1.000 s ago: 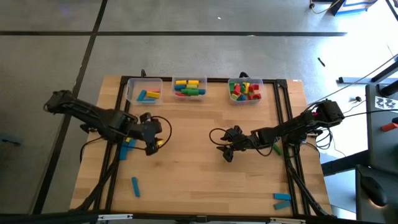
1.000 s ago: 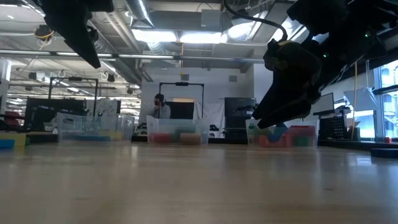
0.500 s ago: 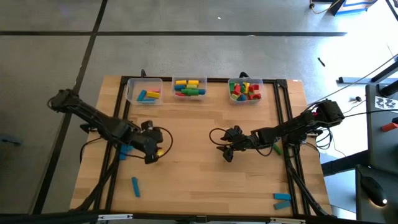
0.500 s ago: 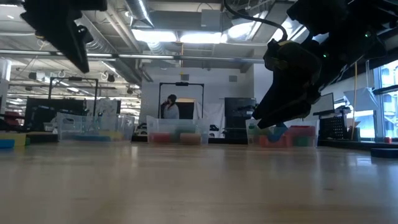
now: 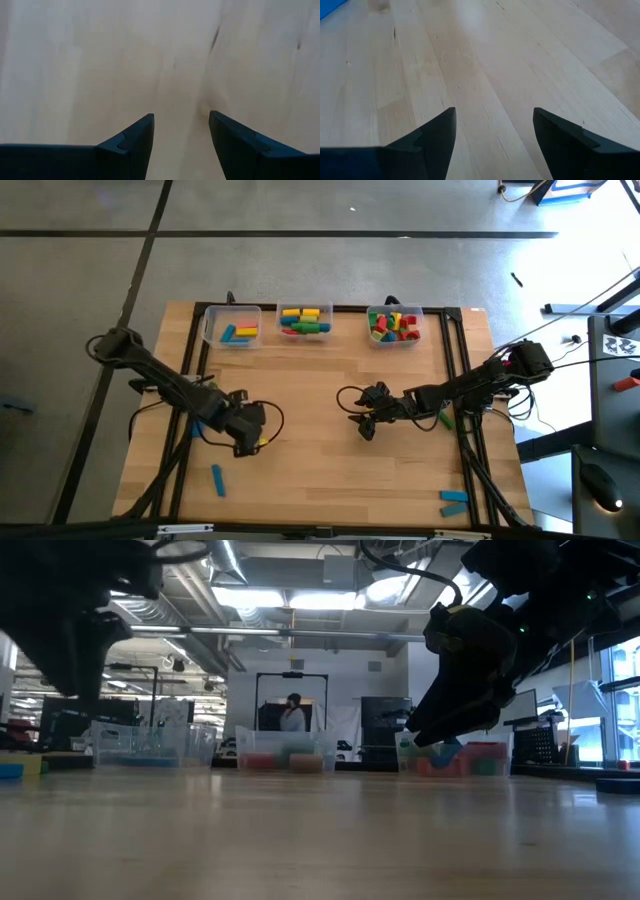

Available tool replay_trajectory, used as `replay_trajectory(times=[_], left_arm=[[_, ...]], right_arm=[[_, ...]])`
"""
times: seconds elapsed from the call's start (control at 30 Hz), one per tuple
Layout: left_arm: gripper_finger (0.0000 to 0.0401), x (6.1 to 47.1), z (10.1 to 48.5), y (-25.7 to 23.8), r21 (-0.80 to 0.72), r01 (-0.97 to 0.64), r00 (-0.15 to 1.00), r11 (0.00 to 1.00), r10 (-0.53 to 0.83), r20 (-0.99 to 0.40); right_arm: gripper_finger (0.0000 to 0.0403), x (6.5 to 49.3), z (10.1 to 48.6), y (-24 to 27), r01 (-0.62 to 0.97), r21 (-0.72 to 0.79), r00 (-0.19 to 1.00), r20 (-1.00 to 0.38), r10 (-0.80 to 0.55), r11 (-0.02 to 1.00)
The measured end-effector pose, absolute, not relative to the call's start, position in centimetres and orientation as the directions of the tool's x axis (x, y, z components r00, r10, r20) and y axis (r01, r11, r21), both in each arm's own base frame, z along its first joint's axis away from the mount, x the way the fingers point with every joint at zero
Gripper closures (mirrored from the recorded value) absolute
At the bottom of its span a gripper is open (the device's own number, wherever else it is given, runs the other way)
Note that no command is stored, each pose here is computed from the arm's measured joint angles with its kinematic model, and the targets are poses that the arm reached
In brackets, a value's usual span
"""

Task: Sort blocks by size
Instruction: Put the blue rectangular block into the left transparent bin

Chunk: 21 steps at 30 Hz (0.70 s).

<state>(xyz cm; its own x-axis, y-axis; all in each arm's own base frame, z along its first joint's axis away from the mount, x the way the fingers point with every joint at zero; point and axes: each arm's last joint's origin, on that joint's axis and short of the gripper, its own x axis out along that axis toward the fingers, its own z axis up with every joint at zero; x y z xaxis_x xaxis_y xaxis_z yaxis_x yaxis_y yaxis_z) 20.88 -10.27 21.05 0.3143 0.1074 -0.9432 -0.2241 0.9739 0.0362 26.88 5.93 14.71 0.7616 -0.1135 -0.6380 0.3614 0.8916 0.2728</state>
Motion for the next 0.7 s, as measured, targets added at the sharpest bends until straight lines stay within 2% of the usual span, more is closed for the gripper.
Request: replay_trajectory(times=[0.53, 0.7], left_arm=[[0.0215, 18.3, 20.5, -10.1, 0.102, -0.494, 0.033, 0.864, 0.136, -0.990], [0.0215, 17.2, 19.2, -9.3, 0.180, -0.612, -0.049, 0.770, 0.190, -0.981]], right_arm=[[0.0146, 26.9, 14.7, 5.9, 0.363, 0.275, 0.762, -0.638, -0.113, 0.890], [0.0146, 26.9, 14.7, 5.9, 0.364, 0.278, 0.763, -0.637, -0.113, 0.889]])
